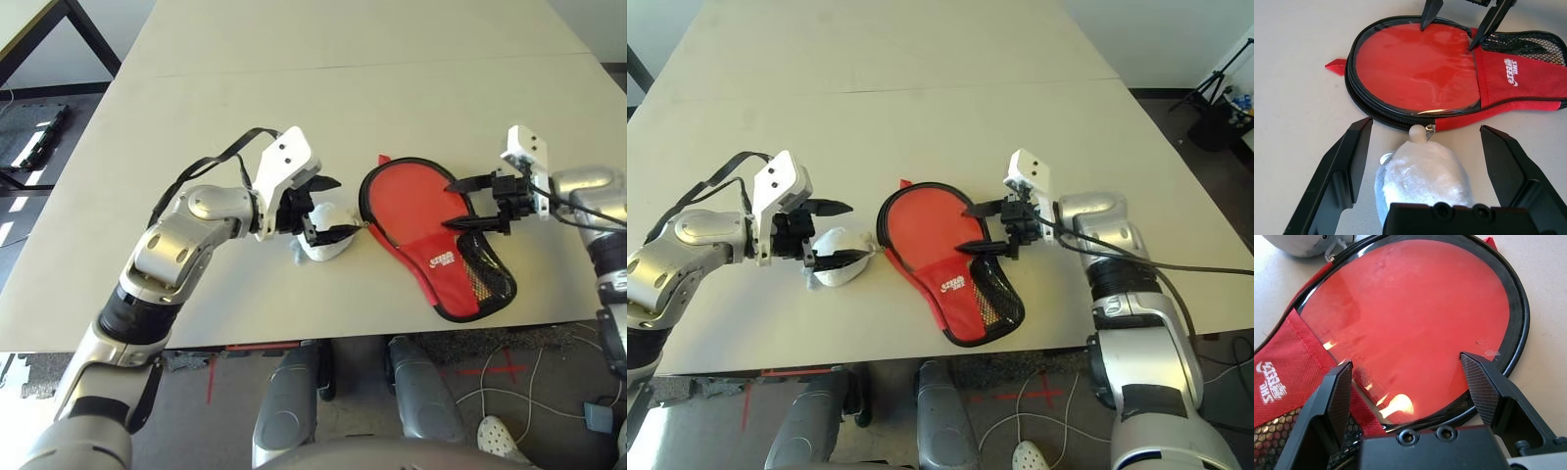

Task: Store the ping-pong paddle in its case and zip it.

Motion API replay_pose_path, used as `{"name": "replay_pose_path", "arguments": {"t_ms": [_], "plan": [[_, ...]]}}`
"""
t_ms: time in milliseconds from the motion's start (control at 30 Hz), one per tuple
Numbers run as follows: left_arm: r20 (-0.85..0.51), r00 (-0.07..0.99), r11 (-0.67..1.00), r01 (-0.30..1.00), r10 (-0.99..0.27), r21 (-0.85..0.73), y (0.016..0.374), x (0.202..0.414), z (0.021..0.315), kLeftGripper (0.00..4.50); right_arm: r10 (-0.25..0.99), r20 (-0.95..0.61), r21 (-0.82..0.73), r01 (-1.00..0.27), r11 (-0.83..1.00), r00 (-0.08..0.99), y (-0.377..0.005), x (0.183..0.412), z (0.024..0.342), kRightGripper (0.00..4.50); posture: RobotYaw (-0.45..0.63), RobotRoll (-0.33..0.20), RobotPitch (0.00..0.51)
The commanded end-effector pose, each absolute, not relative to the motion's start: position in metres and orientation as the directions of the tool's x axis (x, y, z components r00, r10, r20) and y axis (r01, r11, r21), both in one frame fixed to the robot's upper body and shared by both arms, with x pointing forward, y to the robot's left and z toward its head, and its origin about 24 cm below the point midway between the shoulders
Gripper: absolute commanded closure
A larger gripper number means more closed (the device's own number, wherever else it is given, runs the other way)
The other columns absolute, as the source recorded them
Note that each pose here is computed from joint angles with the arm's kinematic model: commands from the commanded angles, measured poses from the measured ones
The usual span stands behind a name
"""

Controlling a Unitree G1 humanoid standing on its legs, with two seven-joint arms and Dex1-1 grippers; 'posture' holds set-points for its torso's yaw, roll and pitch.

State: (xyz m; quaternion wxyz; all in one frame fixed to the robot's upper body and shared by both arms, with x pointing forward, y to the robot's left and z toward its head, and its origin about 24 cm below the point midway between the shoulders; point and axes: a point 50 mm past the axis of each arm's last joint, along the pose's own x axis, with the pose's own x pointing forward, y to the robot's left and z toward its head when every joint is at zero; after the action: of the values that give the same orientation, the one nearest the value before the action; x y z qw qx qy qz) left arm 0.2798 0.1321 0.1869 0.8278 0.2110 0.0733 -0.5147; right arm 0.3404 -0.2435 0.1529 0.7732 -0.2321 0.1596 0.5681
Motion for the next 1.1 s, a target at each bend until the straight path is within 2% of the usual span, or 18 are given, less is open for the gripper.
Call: {"name": "replay_pose_path", "arguments": {"t_ms": [33,267,467,633,767,967,1100], "plan": [[-0.353,0.468,0.390,0.880,-0.810,0.270,0.135,0.277,0.186,0.00,0.774,-0.572,-0.115,-0.961,0.252,0.272,-0.245,0.337,0.129,0.02,-0.03,0.000,0.243],[-0.412,0.479,0.406,0.878,-0.775,0.255,0.141,0.278,0.178,0.00,0.771,-0.574,-0.122,-0.960,0.253,0.276,-0.243,0.337,0.125,0.02,-0.03,0.000,0.245],[-0.480,0.532,0.468,0.846,-0.697,0.256,0.149,0.284,0.169,0.00,0.770,-0.570,-0.135,-0.957,0.256,0.286,-0.242,0.338,0.124,0.02,-0.03,0.000,0.244],[-0.540,0.519,0.484,0.847,-0.663,0.220,0.151,0.284,0.162,0.00,0.771,-0.568,-0.146,-0.957,0.252,0.289,-0.241,0.338,0.124,0.02,-0.04,0.000,0.242],[-0.582,0.482,0.491,0.857,-0.655,0.158,0.150,0.281,0.158,0.89,0.770,-0.568,-0.154,-0.957,0.247,0.290,-0.240,0.338,0.125,0.00,-0.04,0.000,0.242],[-0.636,0.417,0.465,0.879,-0.649,0.103,0.150,0.273,0.155,2.85,0.768,-0.569,-0.164,-0.956,0.243,0.293,-0.240,0.337,0.124,0.00,-0.05,0.000,0.242],[-0.628,0.432,0.469,0.875,-0.647,0.119,0.151,0.276,0.159,3.96,0.767,-0.570,-0.168,-0.956,0.243,0.295,-0.239,0.337,0.124,0.00,-0.05,0.000,0.242]]}}
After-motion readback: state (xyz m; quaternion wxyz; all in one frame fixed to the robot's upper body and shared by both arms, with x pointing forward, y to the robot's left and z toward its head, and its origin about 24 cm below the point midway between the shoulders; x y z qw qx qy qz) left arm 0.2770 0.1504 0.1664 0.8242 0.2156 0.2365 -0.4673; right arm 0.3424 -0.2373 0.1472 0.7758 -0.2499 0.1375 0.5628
